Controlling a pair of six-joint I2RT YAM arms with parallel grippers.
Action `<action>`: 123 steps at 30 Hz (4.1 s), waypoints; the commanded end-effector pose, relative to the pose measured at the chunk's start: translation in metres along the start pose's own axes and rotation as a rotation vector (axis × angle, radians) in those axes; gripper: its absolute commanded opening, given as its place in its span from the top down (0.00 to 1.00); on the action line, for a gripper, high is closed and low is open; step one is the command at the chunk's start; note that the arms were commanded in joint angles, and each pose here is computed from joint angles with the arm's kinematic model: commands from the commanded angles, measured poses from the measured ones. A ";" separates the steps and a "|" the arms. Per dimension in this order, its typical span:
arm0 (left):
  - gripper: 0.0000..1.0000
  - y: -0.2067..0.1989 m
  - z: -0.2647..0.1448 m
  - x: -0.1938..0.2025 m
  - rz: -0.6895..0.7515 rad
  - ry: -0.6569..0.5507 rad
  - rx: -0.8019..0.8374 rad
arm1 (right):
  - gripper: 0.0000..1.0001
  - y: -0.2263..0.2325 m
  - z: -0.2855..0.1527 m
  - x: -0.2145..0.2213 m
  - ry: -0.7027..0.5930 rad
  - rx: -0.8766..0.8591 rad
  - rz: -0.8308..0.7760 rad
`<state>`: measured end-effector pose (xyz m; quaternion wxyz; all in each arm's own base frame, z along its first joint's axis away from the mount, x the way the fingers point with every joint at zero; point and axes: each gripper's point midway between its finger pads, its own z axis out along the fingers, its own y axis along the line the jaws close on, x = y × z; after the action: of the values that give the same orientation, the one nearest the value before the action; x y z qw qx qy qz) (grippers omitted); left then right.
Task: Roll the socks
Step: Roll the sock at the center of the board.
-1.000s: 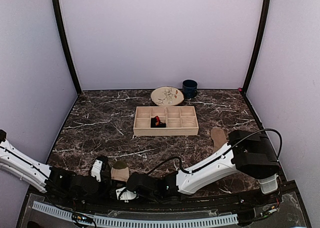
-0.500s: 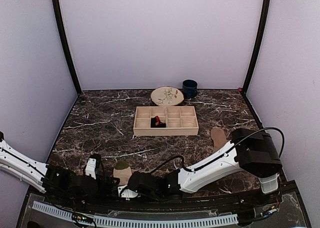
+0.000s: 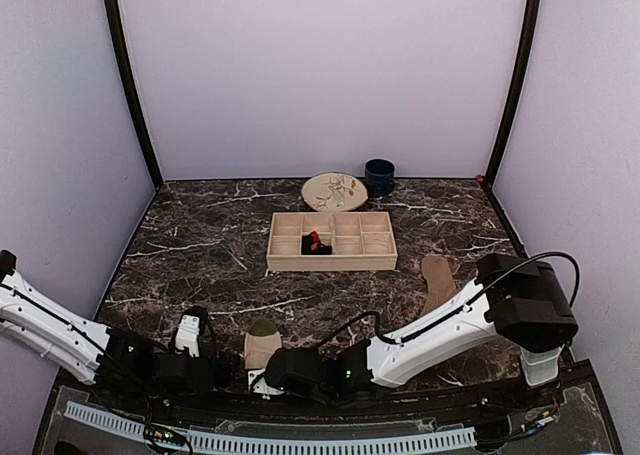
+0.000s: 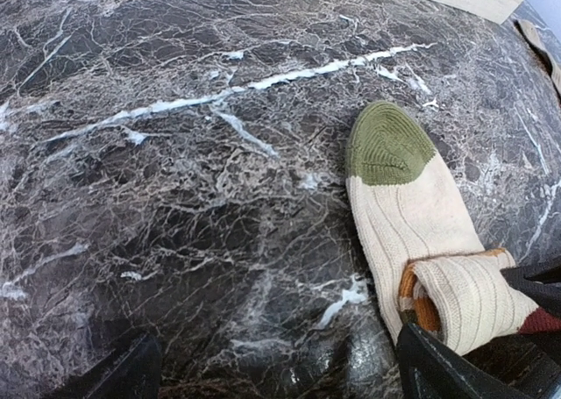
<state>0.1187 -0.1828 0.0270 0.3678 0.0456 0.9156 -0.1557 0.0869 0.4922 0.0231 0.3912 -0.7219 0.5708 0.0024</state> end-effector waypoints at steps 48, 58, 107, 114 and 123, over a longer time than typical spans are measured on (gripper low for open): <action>0.03 -0.023 -0.001 -0.003 0.088 -0.037 0.228 | 0.90 0.031 0.003 0.021 0.084 -0.583 0.354; 0.03 -0.043 -0.006 -0.004 0.168 -0.074 0.327 | 0.90 0.026 0.006 0.020 0.087 -0.674 0.408; 0.52 -0.083 0.017 0.028 0.413 -0.060 0.394 | 0.90 0.026 -0.003 0.015 0.057 -0.889 0.473; 0.65 -0.078 0.019 0.033 0.393 -0.057 0.385 | 0.89 0.027 0.000 0.017 0.060 -0.892 0.491; 0.75 -0.065 0.019 0.033 0.314 -0.066 0.352 | 0.84 0.020 0.003 0.018 0.039 -0.860 0.519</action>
<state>0.0952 -0.2714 0.0274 0.4220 0.2561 0.8231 -0.2809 0.0803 0.4949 0.0287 0.0591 -0.6580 0.6689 0.3408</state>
